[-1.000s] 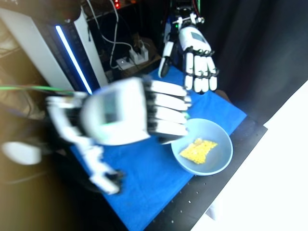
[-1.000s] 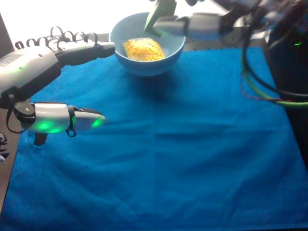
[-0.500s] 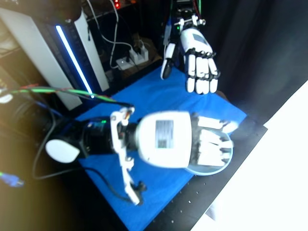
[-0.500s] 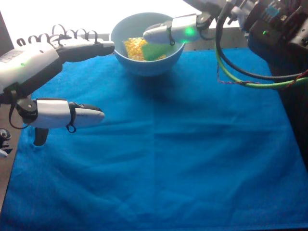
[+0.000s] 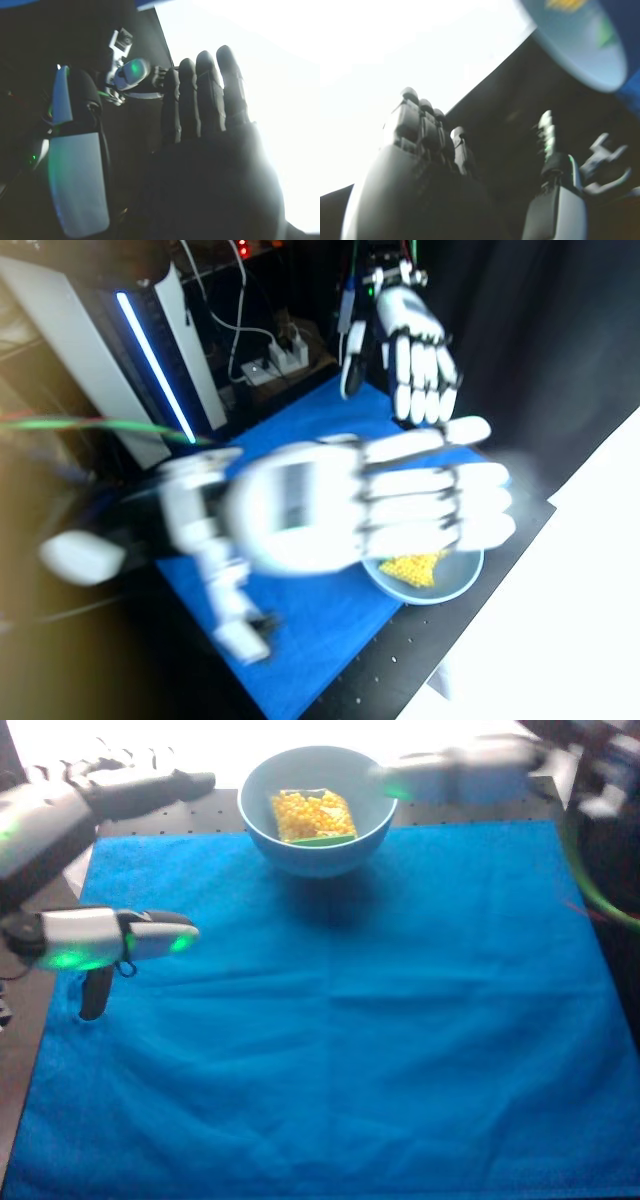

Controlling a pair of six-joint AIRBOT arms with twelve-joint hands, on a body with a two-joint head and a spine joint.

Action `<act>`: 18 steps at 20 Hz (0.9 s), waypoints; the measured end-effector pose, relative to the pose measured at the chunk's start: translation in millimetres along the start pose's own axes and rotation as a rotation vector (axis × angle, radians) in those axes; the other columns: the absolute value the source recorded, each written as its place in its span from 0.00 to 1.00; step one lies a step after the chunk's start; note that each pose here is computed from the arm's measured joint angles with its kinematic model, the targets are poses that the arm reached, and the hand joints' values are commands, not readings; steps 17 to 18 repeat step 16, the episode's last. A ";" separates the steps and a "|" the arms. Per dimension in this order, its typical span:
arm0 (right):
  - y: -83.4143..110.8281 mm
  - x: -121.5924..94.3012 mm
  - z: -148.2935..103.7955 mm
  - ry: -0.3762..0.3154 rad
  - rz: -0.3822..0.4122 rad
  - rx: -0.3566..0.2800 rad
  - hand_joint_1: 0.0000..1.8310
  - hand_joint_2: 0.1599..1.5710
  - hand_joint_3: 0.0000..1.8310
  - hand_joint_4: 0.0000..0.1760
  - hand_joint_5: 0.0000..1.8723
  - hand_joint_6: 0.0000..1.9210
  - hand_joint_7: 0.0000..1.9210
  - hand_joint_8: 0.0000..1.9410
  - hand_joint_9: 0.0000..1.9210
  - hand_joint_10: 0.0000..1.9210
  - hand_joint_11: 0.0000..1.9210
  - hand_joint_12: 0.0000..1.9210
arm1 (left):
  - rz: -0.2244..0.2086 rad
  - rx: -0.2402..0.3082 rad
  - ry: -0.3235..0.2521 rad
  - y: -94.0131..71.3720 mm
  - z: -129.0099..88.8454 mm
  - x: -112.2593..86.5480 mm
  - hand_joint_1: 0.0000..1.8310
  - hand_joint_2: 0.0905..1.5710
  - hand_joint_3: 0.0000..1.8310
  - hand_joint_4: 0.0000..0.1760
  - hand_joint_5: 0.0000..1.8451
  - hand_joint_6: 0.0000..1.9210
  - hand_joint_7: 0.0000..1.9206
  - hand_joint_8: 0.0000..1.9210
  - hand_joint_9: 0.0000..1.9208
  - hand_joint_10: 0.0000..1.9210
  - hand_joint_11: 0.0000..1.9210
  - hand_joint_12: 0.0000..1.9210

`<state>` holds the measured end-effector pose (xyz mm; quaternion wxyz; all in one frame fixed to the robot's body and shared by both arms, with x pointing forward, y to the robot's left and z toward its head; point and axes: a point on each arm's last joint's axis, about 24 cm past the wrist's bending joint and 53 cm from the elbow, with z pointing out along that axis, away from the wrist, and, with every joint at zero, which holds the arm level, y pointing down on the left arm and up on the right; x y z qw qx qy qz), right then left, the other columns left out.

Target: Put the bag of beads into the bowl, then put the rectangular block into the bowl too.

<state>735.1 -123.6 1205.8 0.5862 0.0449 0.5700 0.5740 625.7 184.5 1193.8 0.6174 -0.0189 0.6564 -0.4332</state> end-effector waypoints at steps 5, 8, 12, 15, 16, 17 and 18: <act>-0.8 25.6 -95.0 -0.045 0.167 0.015 0.37 0.58 0.00 1.00 0.00 0.00 0.00 0.00 0.00 0.00 0.00 0.00 | -0.075 0.000 -0.054 -10.0 -44.4 10.8 0.34 0.57 0.00 0.66 0.00 0.00 0.00 0.00 0.00 0.00 0.00 0.00; 8.9 18.1 -114.2 -0.119 0.225 0.004 0.39 0.56 0.00 1.00 0.00 0.00 0.00 0.00 0.00 0.00 0.00 0.00 | -0.108 -0.064 -0.132 1.8 -68.9 2.9 0.32 0.54 0.00 0.99 0.00 0.00 0.00 0.00 0.00 0.00 0.00 0.00; 10.5 11.7 -171.4 -0.200 0.271 0.060 0.32 0.58 0.00 1.00 0.00 0.00 0.00 0.00 0.00 0.00 0.00 0.00 | -0.139 -0.068 -0.226 3.1 -83.9 -10.2 0.12 0.68 0.01 0.99 0.00 0.00 0.00 0.00 0.00 0.00 0.03 0.02; 4.4 7.3 -182.8 -0.213 0.265 0.100 0.34 0.60 0.01 1.00 0.00 0.00 0.00 0.00 0.00 0.00 0.00 0.00 | -0.152 -0.047 -0.207 -2.1 -84.7 -5.0 0.15 0.60 0.00 1.00 0.00 0.00 0.00 0.00 0.00 0.00 0.00 0.09; 5.3 2.3 -186.0 -0.227 0.260 0.100 0.34 0.60 0.00 1.00 0.00 0.00 0.00 0.00 0.00 0.00 0.00 0.00 | -0.168 -0.048 -0.204 -3.0 -84.9 -3.1 0.15 0.59 0.00 0.88 0.00 0.00 0.00 0.00 0.00 0.00 0.00 0.14; 5.3 2.3 -186.0 -0.227 0.260 0.100 0.34 0.60 0.00 1.00 0.00 0.00 0.00 0.00 0.00 0.00 0.00 0.00 | -0.168 -0.048 -0.204 -3.0 -84.9 -3.1 0.15 0.59 0.00 0.88 0.00 0.00 0.00 0.00 0.00 0.00 0.00 0.14; 5.3 2.3 -186.0 -0.227 0.260 0.100 0.34 0.60 0.00 1.00 0.00 0.00 0.00 0.00 0.00 0.00 0.00 0.00 | -0.168 -0.048 -0.204 -3.0 -84.9 -3.1 0.15 0.59 0.00 0.88 0.00 0.00 0.00 0.00 0.00 0.00 0.00 0.14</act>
